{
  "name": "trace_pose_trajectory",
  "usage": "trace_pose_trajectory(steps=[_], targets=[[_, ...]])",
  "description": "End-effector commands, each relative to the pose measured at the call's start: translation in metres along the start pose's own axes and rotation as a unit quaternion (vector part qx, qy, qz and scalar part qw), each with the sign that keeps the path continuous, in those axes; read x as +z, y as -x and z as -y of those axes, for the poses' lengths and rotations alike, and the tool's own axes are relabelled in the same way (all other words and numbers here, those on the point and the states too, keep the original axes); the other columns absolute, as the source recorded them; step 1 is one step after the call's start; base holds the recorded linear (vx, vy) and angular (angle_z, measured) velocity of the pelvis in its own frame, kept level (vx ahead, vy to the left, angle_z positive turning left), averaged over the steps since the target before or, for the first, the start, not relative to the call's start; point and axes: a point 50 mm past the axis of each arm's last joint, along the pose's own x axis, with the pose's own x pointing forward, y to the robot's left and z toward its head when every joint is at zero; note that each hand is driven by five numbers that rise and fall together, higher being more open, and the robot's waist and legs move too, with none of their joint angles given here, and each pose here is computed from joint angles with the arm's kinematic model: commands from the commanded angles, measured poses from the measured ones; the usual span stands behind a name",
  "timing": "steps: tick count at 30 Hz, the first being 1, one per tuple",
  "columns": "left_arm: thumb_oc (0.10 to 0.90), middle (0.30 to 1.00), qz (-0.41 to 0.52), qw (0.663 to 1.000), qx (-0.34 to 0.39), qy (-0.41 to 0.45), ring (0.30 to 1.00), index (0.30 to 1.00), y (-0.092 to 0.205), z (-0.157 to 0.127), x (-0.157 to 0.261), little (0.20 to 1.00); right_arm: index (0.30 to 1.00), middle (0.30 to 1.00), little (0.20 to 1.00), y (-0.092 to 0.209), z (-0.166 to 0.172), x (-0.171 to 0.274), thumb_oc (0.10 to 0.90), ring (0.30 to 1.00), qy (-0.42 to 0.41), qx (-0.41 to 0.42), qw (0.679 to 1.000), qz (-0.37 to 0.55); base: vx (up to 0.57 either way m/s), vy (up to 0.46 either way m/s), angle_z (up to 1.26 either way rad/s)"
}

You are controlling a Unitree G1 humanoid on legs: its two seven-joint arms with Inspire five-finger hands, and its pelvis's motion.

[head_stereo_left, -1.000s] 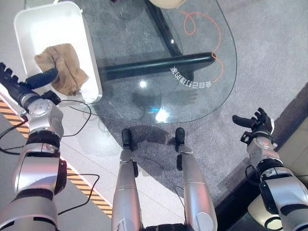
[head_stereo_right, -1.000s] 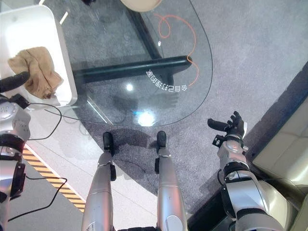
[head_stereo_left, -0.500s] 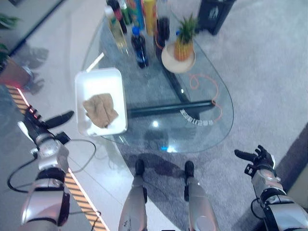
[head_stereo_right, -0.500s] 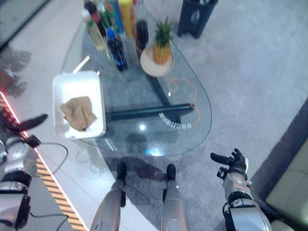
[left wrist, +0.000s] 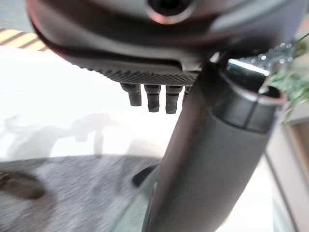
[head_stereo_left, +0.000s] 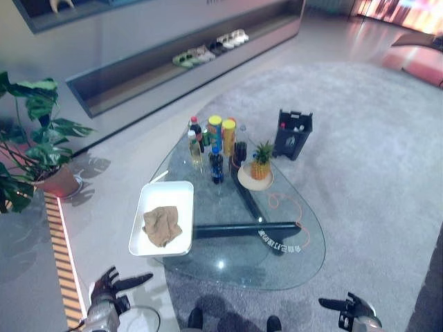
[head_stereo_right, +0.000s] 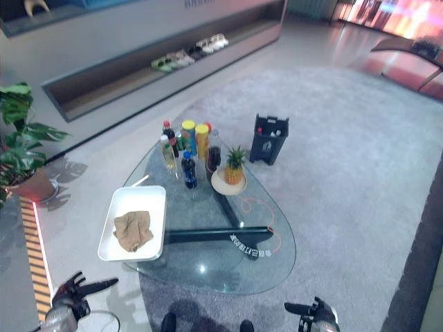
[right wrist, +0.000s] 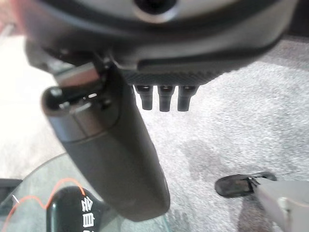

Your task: Wipe the table with a cloth and put it in the basket.

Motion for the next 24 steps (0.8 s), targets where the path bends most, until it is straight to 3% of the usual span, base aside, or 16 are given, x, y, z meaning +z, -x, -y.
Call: trace_pose_trajectory(steps=[1,11,24], targets=[[0.800,0.900,-0.010,0.999,-0.022,-0.039,0.900,0.900,-0.002,0.001,0.005,0.900,0.900,0.900,0.900,-0.001,0.017,0.000,0.800,0.900,0.028,-0.019,0.999,-0.005,0.05,0.014,0.01],[0.800,0.900,-0.135,0.985,-0.065,-0.089,0.900,0.900,0.011,0.002,-0.048,0.900,0.900,0.900,0.900,0.003,0.012,-0.035,0.800,0.900,0.082,0.012,0.993,-0.079,0.05,0.010,-0.01],[0.800,0.900,-0.143,0.982,-0.083,-0.089,0.900,0.900,0.011,0.010,-0.050,0.900,0.900,0.900,0.900,0.006,0.010,-0.048,0.800,0.900,0.128,0.037,0.985,-0.109,0.03,0.011,0.00]])
